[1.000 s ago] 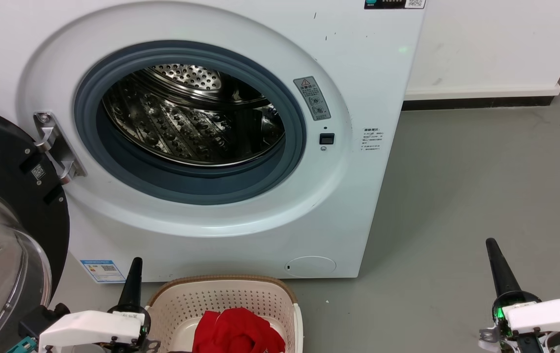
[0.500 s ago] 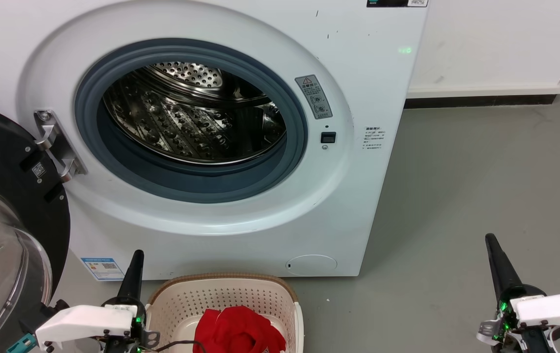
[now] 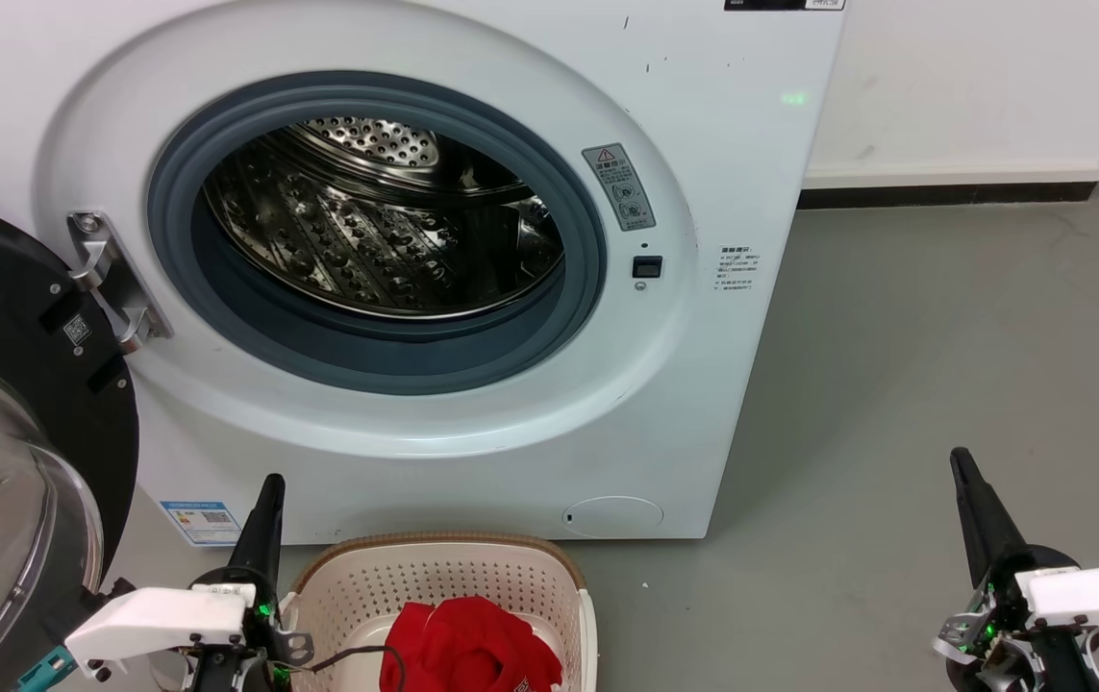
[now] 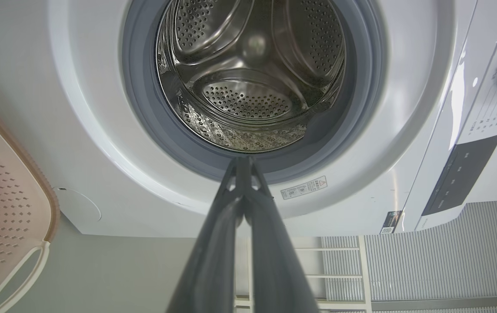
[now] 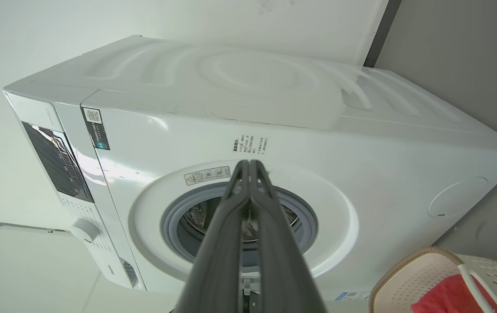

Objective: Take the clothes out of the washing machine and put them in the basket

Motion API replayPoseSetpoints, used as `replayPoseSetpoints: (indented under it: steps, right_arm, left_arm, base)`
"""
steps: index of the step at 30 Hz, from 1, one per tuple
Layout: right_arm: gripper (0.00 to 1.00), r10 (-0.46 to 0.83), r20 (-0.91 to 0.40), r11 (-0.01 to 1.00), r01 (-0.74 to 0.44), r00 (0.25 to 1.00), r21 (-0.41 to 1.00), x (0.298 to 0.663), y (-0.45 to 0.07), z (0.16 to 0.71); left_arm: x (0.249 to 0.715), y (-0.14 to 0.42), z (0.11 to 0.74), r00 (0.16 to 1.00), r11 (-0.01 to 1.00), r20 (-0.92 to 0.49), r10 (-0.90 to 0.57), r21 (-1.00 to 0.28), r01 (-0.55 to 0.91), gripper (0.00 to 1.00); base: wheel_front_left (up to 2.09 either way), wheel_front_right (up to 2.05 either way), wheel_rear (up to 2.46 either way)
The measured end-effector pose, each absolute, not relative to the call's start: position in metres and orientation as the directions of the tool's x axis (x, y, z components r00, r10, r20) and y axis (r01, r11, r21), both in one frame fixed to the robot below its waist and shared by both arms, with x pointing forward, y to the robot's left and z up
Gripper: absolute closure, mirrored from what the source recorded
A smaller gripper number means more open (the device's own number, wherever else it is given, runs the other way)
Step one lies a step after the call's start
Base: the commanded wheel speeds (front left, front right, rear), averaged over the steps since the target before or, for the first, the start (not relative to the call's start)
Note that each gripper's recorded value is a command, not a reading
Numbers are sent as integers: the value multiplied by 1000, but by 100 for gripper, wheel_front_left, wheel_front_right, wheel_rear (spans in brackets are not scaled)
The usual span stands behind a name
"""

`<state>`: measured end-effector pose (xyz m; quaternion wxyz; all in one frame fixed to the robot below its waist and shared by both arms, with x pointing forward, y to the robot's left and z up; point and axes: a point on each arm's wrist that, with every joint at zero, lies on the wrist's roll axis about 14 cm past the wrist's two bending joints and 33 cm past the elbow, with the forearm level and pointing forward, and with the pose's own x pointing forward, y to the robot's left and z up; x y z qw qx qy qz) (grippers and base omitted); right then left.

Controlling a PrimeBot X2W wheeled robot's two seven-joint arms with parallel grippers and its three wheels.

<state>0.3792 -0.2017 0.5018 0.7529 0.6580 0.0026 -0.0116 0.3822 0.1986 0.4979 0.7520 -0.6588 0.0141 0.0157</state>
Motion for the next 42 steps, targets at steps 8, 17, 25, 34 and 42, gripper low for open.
replayPoseSetpoints:
  steps: [8, 17, 25, 34, 42]
  right_arm:
    - [100, -6, -15, 81, 16, 1000, 997, 383, -201, 503]
    - [100, 0, -9, 15, 9, 1000, 1000, 387, -200, 505]
    - [100, 1, -10, -2, 10, 1000, 1000, 387, -200, 504]
    - [100, 0, -10, -3, 10, 1000, 1000, 387, -200, 504]
    - [100, -1, -10, -3, 10, 1000, 1000, 387, -200, 504]
  left_arm:
    - [384, 199, 500, 1000, 78, -29, 3, -997, -30, 100]
    - [388, 199, 504, 1000, 13, -11, -2, -1000, -11, 100]
    - [388, 199, 505, 1000, -5, -9, -1, -1000, -9, 100]
    - [388, 199, 505, 1000, -5, -9, -1, -1000, -9, 100]
    - [388, 199, 505, 1000, -5, -9, -1, -1000, -9, 100]
  base:
    - [0, 0, 0]
    - [0, 0, 0]
    - [0, 0, 0]
    - [0, 0, 0]
    - [0, 0, 0]
